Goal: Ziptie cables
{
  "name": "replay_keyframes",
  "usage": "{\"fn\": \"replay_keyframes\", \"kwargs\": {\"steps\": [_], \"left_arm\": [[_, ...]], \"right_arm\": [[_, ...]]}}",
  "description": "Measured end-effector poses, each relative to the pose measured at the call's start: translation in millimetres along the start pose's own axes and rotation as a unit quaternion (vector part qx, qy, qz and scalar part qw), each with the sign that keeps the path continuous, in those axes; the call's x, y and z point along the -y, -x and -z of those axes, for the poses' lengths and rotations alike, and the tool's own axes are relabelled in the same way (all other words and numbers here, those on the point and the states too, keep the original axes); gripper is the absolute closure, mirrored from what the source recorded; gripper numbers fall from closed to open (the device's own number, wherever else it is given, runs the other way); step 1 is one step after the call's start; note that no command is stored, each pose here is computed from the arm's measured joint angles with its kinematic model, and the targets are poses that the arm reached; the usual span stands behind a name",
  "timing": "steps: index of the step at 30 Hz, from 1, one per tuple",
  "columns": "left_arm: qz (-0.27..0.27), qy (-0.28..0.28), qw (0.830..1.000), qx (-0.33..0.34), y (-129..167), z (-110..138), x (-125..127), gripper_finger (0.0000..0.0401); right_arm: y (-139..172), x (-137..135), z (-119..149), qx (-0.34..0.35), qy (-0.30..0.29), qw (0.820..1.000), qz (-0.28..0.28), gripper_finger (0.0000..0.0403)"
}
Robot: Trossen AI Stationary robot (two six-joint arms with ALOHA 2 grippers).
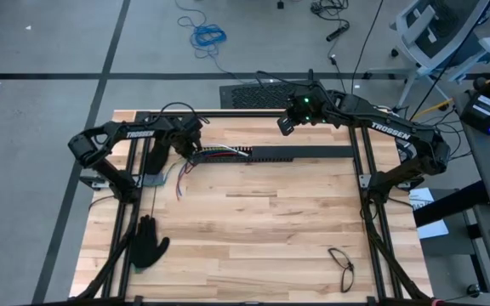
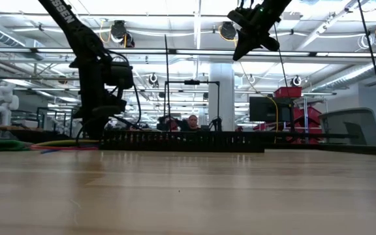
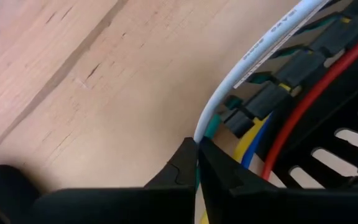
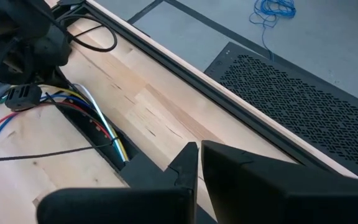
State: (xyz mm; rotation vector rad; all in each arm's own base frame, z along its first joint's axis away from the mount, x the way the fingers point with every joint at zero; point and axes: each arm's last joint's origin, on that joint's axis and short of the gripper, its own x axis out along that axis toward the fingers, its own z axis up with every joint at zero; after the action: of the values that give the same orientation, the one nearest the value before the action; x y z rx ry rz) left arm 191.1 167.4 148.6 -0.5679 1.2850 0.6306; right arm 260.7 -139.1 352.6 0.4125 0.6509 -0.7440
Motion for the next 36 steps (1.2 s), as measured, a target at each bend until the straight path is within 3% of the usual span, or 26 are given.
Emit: {"fn": "replay_keyframes", "kwargs": {"steps": [26, 36], "left_arm": [[-0.028, -0.005, 1.0, -0.008, 34, -22, 3, 0.04], [-0.029, 0.003, 0.999, -0.027, 50, -9, 21, 0.04]], "right_arm": [[0, 0, 0, 0.0, 0.009, 1.0, 0.0, 0.0385], [0, 0, 0, 0.0, 0.027, 1.0, 0.0, 0.0385]]}}
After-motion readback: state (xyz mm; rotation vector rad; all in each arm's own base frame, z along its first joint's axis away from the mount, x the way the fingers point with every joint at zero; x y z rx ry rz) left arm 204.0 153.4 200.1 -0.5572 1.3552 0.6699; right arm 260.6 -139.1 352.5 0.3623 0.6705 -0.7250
